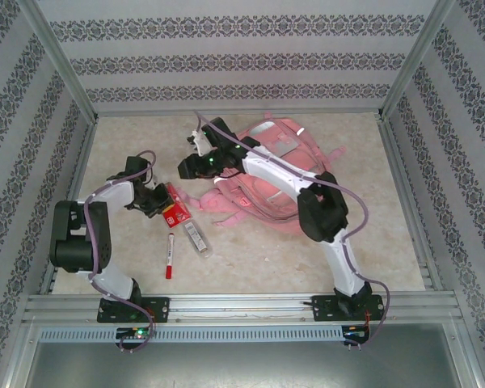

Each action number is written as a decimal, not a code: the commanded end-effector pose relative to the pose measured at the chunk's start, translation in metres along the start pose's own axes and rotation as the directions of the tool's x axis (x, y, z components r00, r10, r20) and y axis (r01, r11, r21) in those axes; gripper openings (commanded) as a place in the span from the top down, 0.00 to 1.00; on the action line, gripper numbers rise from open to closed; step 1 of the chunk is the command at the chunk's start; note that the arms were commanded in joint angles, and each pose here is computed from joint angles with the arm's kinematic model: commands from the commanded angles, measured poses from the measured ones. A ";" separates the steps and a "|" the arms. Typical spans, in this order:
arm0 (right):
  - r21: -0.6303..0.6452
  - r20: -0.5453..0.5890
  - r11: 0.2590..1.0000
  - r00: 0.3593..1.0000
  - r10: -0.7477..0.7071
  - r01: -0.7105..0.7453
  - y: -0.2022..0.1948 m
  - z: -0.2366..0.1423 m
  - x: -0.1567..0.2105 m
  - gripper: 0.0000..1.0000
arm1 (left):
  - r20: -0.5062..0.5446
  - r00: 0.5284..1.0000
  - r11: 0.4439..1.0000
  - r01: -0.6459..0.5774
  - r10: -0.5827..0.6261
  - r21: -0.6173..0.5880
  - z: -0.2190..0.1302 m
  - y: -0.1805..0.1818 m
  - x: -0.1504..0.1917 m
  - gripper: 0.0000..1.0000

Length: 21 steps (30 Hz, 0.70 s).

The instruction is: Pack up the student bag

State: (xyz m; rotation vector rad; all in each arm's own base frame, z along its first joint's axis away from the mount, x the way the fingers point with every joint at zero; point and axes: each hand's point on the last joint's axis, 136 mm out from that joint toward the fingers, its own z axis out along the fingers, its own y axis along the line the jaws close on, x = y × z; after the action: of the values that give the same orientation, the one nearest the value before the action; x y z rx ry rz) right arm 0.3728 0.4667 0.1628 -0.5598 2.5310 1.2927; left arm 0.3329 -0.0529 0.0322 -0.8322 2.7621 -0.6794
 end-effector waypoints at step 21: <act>-0.007 -0.159 0.991 0.978 0.132 -0.135 -0.060 0.127 0.028 0.59 | -0.032 0.996 0.996 0.088 -0.089 -0.025 0.023 0.049 0.016 1.00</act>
State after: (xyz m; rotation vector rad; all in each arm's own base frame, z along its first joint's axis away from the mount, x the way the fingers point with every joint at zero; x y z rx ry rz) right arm 0.3978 0.5231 0.0426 -0.4399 2.7123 1.3464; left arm 0.3282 -0.0359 0.0223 -0.9006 2.6752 -0.7480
